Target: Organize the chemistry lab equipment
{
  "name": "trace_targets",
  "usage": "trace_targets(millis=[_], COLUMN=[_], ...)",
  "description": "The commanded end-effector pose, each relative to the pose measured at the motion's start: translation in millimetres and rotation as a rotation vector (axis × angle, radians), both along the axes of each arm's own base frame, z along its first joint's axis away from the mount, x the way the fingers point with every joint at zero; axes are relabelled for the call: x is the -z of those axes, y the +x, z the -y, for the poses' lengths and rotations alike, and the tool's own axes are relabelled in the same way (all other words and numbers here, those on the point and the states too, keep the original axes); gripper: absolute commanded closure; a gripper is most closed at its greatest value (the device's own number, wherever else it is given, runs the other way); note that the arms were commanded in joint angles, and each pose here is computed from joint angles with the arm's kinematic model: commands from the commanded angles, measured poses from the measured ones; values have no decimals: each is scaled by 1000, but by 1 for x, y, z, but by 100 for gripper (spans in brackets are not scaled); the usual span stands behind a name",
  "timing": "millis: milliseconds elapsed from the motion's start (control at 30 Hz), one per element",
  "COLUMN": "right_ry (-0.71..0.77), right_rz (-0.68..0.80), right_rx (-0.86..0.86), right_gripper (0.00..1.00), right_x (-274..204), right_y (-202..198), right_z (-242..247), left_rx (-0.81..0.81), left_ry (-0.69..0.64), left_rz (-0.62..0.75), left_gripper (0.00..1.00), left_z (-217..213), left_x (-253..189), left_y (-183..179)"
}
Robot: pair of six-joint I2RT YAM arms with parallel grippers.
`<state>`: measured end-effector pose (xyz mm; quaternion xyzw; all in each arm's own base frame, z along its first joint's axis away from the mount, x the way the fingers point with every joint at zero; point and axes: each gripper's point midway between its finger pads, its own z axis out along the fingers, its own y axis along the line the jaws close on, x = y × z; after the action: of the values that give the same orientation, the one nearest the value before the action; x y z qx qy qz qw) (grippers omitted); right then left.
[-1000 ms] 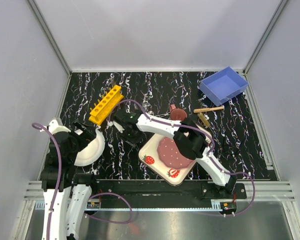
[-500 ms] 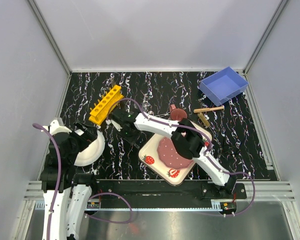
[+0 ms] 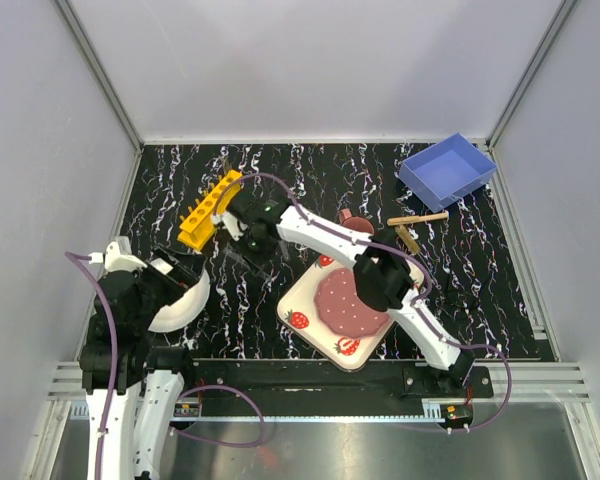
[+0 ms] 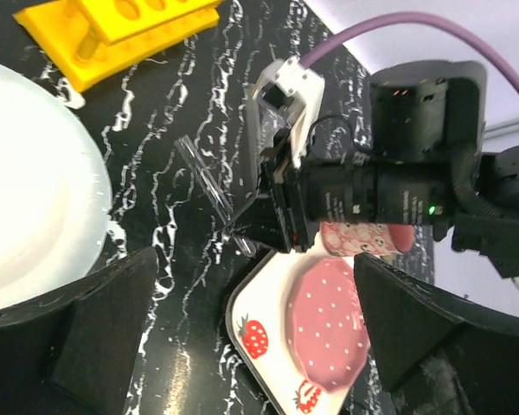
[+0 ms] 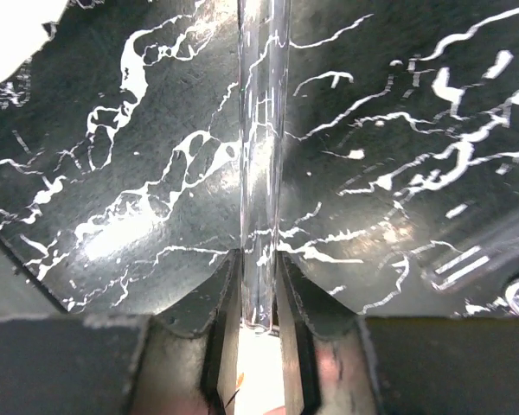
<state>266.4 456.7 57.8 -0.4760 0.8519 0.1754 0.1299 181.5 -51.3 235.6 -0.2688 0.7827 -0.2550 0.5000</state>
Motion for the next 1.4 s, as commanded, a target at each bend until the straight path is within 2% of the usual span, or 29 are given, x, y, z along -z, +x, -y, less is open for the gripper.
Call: trace_targets(millis=[0,167,233,400,500,733,833,1167,1367], right_ry=[195,272,293,335,352,392,397,405,392], right_rz=[14,-6,-6,-38,-44,-71,-74,-86,-85], right_rx=[-44,-71,-93,-141,-168,-226,-236,-267,-276], right_gripper=[75,76,75,75,76,76,76,76,76], right_x=[-91,-126,-137,-150,-154,-164,-165,-167,-164], right_y=[0,-11,-19,-39,-50,-69,-71,-76,-77], right_z=[0,16,23,34,42,51,51,50,50], left_rx=[86,130,194,354,409,433,447,488,505], left_ry=[-126,-272,-358,-540,-592,-614,-624,-602,-592], left_rz=[62,86,85,-51,-66,-73,-85,-138,-144], left_gripper=[1,1,1,1,1,1,5,24,41], left_z=[23,40,54,85,94,97,99,102,103], left_x=[-22,-37,-39,-19,-21,-21,-18,-3,-1], left_y=[3,13,18,34,41,50,49,45,43])
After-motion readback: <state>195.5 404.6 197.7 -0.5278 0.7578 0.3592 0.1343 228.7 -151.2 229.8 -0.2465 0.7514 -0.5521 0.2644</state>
